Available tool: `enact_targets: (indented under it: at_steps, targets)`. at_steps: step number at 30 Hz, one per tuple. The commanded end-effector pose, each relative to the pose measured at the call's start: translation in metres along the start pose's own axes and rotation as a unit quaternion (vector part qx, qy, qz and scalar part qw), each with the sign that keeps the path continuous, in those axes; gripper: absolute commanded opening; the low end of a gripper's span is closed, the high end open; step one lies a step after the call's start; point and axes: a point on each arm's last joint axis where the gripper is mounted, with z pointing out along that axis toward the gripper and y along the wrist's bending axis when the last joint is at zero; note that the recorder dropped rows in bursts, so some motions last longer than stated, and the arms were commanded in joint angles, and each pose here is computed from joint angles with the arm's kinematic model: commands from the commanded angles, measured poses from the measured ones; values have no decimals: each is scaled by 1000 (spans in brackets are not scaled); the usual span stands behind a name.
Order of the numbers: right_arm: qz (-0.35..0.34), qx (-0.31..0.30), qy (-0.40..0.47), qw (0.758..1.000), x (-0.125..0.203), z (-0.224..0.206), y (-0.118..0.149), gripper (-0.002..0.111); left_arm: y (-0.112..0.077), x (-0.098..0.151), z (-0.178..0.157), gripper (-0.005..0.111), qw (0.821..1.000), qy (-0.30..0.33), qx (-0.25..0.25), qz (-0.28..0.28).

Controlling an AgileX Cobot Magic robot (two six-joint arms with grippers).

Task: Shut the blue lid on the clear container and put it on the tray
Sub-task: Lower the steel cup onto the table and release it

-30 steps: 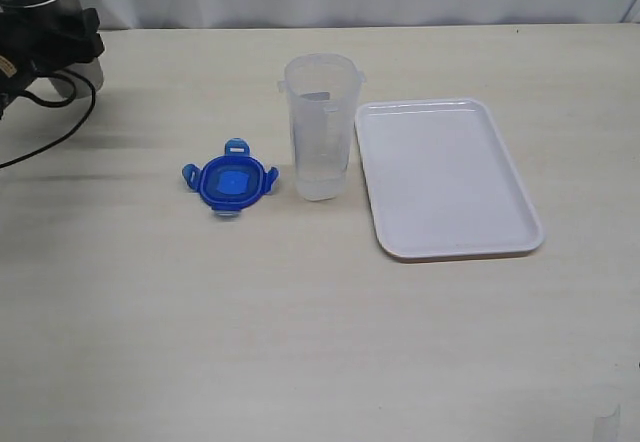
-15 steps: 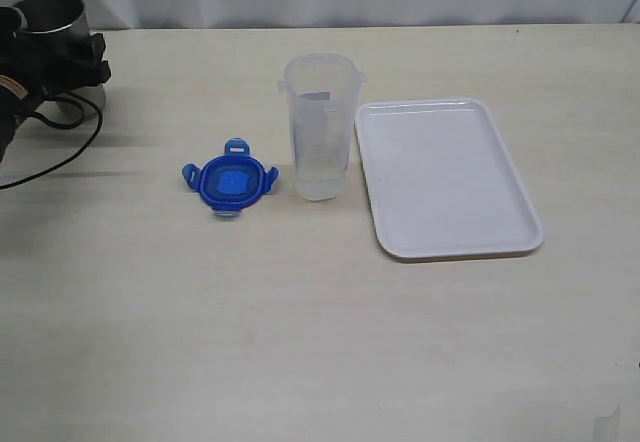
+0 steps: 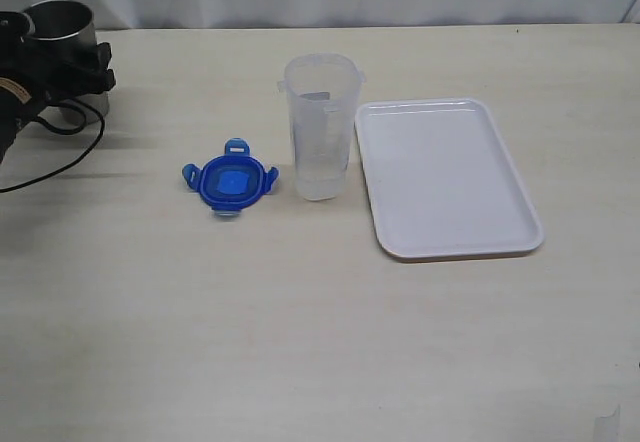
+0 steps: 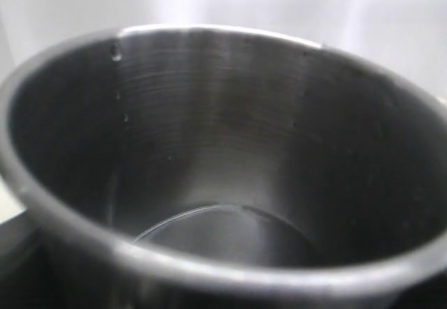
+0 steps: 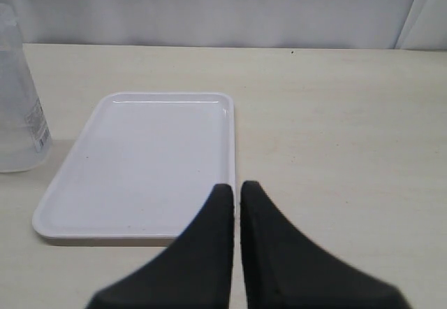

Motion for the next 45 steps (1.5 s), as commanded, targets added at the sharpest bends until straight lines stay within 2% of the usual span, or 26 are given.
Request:
enact_targets:
  at_steps: [1,4,5,9,11,12,15,30,36,38,42,45]
  targets:
    - [-2,3,-3,1000,0,0,0,4,0,-11,1,0,999,-38,3,2]
    - [-2,3,-3,1000,0,0,0,4,3,-12,1,2,999,-40,-13,-10]
    - [-2,3,-3,1000,0,0,0,4,3,-11,1,7,999,-34,-14,-10]
    - [-2,3,-3,1000,0,0,0,4,3,-9,2,39,1000,-25,-15,-10]
    - [-2,3,-3,1000,0,0,0,4,3,-8,2,58,1000,-20,-16,-10]
    - [-2,3,-3,1000,0,0,0,4,4,-8,2,73,1000,-17,-16,-4]
    - [-2,3,-3,1000,0,0,0,4,4,-6,2,85,1000,-11,-18,2]
    - [-2,3,-3,1000,0,0,0,4,5,4,0,86,999,39,-24,0]
    - [-2,3,-3,1000,0,0,0,4,3,12,-17,86,1000,2,-29,4]
    - [-2,3,-3,1000,0,0,0,4,4,16,-22,86,999,2,-40,21]
    - [-2,3,-3,1000,0,0,0,4,8,24,-30,86,997,14,-73,1]
    - [-2,3,-3,1000,0,0,0,4,6,29,-37,86,998,14,-69,5]
